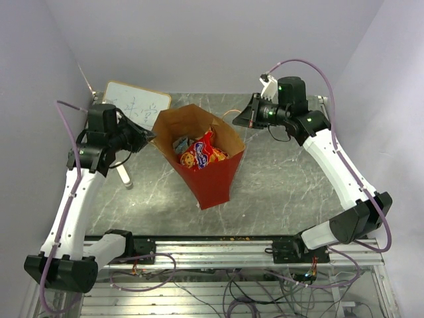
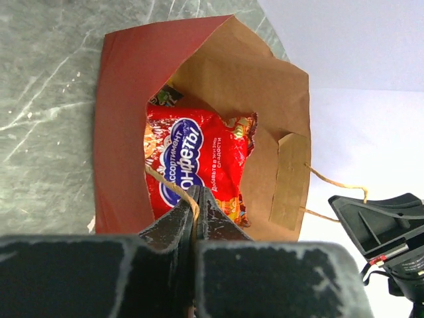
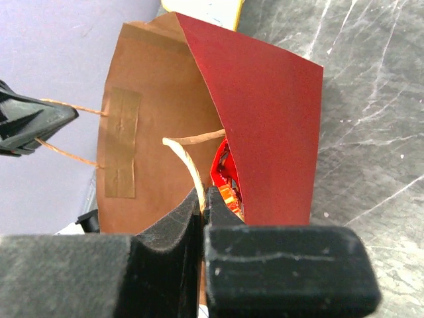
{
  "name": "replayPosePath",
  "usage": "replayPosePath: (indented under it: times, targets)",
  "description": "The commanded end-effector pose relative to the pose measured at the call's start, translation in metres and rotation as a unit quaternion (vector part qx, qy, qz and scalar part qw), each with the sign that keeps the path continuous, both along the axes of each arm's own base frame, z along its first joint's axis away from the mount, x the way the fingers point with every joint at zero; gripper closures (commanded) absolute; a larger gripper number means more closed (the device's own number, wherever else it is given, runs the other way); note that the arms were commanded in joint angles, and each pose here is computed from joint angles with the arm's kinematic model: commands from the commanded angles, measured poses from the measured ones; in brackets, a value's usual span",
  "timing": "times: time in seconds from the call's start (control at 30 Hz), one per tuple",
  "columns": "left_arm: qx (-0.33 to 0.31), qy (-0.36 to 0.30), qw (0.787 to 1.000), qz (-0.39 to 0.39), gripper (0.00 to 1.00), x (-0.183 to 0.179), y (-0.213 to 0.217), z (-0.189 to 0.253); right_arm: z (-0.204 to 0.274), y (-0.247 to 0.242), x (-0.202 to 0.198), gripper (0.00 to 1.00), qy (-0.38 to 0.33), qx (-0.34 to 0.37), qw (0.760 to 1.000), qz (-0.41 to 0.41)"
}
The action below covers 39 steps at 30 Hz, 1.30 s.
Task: Take the snacks out of the paper bag
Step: Adjust the paper bag at the center of the board.
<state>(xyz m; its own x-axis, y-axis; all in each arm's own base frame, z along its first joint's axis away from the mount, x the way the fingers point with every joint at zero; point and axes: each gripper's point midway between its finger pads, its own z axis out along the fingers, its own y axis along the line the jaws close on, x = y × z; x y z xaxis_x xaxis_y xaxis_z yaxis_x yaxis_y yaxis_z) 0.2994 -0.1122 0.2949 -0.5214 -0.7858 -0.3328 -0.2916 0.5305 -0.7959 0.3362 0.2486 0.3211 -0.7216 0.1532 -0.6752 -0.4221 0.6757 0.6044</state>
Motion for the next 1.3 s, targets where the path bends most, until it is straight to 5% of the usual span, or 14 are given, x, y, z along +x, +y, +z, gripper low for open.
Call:
replayPosePath:
  times: [0.0,0.2,0.53,0.67,0.93,1.13,1.27]
  targets:
    - [0.063,-0.048,0.997,-0.018,0.93,0.008,0.008,0.044,0.033,0.001,-0.008,1.00,-0.036,0.025,0.999,0.013]
    - [0.139,-0.080,0.986,-0.045,0.93,0.031,0.021,0.084,0.033,0.027,-0.030,1.00,-0.020,0.052,0.998,0.031]
    - [0.162,-0.078,0.973,-0.145,0.93,0.057,0.022,0.092,0.005,0.104,-0.080,1.00,0.107,0.159,0.977,0.090]
    - [0.160,-0.076,0.971,-0.163,0.93,0.054,0.018,0.085,-0.021,0.110,-0.098,1.00,0.128,0.126,0.978,0.102]
    - [0.059,-0.109,0.967,-0.221,0.93,0.034,-0.016,0.076,-0.067,0.085,-0.123,0.97,0.158,0.071,0.980,0.095]
    - [0.030,-0.134,0.961,-0.238,0.93,0.015,-0.026,0.077,-0.085,0.065,-0.129,0.87,0.147,0.003,0.985,0.093]
    - [0.037,-0.122,0.963,-0.236,0.93,0.008,-0.023,0.069,-0.098,0.044,-0.122,0.68,0.133,-0.052,0.987,0.068]
